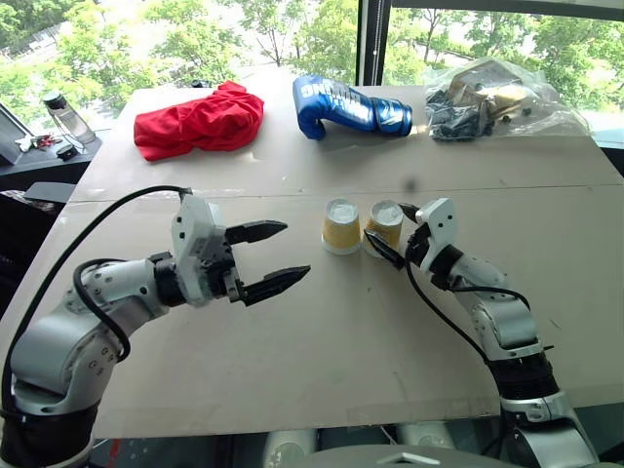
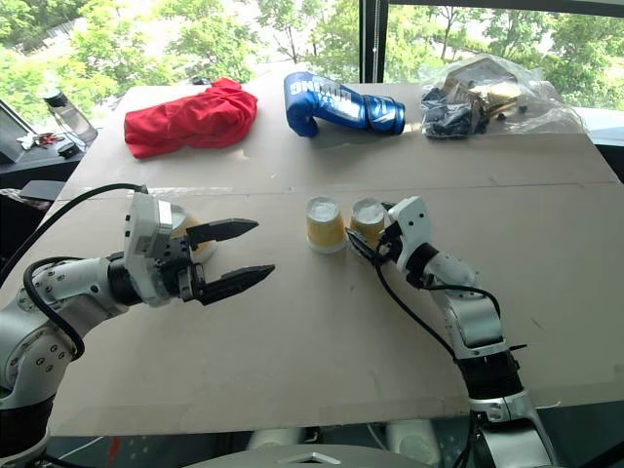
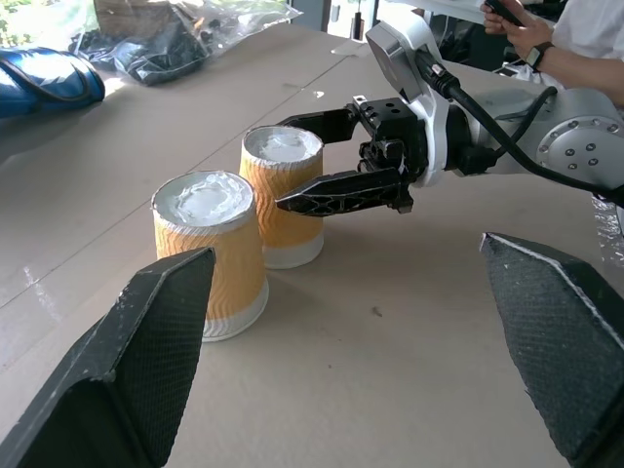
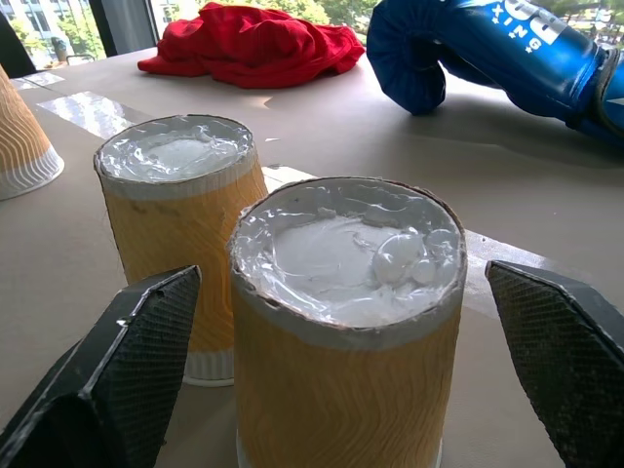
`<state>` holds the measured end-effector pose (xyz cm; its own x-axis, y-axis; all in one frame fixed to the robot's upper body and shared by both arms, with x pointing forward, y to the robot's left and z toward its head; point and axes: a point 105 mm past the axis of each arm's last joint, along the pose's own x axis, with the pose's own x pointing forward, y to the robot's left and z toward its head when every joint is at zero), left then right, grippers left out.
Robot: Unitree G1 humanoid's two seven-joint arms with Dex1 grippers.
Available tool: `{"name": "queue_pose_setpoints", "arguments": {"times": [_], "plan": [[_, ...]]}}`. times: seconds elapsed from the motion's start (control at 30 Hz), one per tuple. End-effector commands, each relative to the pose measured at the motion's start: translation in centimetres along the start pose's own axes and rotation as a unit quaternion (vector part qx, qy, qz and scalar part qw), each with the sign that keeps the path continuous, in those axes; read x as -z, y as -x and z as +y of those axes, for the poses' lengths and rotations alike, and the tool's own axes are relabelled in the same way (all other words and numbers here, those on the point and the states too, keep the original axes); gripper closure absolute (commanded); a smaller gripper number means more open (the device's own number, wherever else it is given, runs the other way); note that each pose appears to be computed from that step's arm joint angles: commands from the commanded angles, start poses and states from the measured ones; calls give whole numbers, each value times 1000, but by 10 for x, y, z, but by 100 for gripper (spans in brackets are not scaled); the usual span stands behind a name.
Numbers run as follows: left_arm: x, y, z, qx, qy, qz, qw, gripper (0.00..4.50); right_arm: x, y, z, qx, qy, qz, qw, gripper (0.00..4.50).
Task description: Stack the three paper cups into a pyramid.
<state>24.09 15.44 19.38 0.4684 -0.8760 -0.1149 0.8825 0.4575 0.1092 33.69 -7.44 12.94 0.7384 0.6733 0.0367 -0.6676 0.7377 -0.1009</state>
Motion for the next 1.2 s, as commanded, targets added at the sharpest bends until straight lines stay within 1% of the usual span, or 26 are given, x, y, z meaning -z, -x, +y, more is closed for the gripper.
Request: {"name": "queue_pose_setpoints", "arguments": {"times": [0.03, 0.17, 0.27, 0.37, 0.4, 0.43, 0.47, 0.5, 0.57, 0.6, 0.67, 0.73, 0.8, 0.87, 0.9, 1.03, 1.13, 1.2], "plan": [[-7, 3, -2, 1, -25, -6, 1000, 0, -12, 1, -4, 2, 7, -21, 1000, 7], [-7, 4, -2, -3, -24, -10, 1000, 0, -16, 8, -5, 1, 4, -32, 999, 7], [-6, 8, -1, -25, -16, -32, 999, 0, -22, 23, -8, -11, 8, -45, 999, 7], [14, 9, -4, -78, -31, 7, 996, 0, -27, 43, -12, -34, 20, -38, 999, 7], [19, 10, -3, -111, -23, 7, 994, 0, -32, 50, -14, -42, 26, -41, 998, 7], [20, 10, -2, -139, -15, -6, 990, 0, -37, 55, -16, -50, 31, -45, 997, 7], [15, 11, -1, -179, -8, -58, 982, 0, -42, 62, -17, -61, 34, -52, 996, 7], [12, 13, -2, -212, -14, -89, 973, 0, -45, 69, -19, -69, 36, -55, 995, 7], [10, 14, -8, -242, -31, -121, 962, 0, -46, 77, -22, -79, 32, -50, 995, 7], [12, 14, -11, -260, -25, -133, 956, 0, -45, 83, -21, -93, 28, -48, 994, 7], [22, 17, -9, -322, -27, -130, 937, 0, -44, 97, -12, -144, 16, -48, 988, 7], [28, 22, -7, -365, -33, -130, 921, 0, -45, 105, -7, -171, 16, -51, 984, 7], [34, 36, 3, -437, -37, -126, 890, 0, -49, 112, 0, -199, 17, -60, 978, 7], [43, 55, 16, -511, -39, -116, 851, 0, -51, 119, 11, -234, 13, -68, 970, 7], [46, 59, 21, -527, -38, -112, 842, 0, -53, 121, 16, -245, 11, -77, 966, 7], [50, 61, 38, -540, -42, -106, 834, 0, -59, 122, 23, -254, 7, -101, 962, 7], [54, 64, 52, -569, -32, -102, 816, 0, -63, 121, 26, -254, 4, -110, 961, 7], [55, 58, 55, -566, -36, -99, 818, 0, -64, 120, 28, -250, 8, -115, 961, 7]]}}
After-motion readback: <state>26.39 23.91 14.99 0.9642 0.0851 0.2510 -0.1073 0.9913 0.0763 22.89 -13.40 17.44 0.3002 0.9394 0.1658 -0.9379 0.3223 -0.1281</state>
